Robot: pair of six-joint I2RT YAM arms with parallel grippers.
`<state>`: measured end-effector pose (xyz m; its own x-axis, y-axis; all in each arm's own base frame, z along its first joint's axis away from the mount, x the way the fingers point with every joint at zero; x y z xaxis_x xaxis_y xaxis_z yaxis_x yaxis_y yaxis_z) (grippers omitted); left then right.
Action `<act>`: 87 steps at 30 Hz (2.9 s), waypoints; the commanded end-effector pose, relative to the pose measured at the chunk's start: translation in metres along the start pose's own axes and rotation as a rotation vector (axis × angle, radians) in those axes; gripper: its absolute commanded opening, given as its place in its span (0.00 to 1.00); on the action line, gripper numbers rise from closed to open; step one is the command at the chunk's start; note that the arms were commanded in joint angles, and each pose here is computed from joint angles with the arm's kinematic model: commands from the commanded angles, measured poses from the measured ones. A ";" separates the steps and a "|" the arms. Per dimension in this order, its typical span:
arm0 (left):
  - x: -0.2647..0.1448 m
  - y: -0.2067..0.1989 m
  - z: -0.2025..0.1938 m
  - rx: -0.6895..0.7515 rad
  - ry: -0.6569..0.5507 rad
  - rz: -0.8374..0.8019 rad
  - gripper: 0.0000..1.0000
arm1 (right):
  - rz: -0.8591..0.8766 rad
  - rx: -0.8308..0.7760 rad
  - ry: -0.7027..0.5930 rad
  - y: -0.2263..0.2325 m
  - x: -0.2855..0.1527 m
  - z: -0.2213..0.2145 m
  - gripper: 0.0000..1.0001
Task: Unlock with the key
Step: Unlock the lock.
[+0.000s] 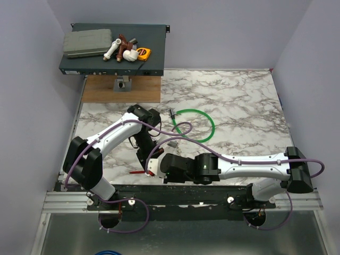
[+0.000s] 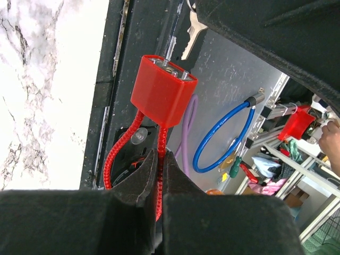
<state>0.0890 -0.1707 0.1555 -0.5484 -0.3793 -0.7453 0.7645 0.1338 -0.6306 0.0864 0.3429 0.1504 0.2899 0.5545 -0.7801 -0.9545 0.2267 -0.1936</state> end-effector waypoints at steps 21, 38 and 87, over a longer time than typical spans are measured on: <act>0.000 -0.007 0.004 0.048 -0.019 0.003 0.00 | -0.012 0.025 -0.072 -0.010 0.000 0.022 0.01; 0.000 -0.006 0.006 0.053 -0.024 -0.002 0.00 | 0.027 0.025 -0.058 -0.002 0.007 0.018 0.01; -0.037 -0.007 0.058 0.122 -0.388 -0.009 0.00 | -0.099 0.259 -0.582 -0.030 -0.023 0.097 0.01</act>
<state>0.1150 -0.1870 0.1798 -0.4253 -0.5952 -0.6818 0.7786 0.1435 -0.6109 0.1173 0.3557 0.1647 0.4633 0.6893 -0.5570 -0.8737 0.4603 -0.1571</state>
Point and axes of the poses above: each gripper's point midway between its finger pads, its own x axis out along the fingers, its own y axis along the line the jaws close on, z = x × y, the point moved 1 cm from there along -x, back along the fingers, and after that the axes turned 10 degrees about x, right-handed, at the moved point
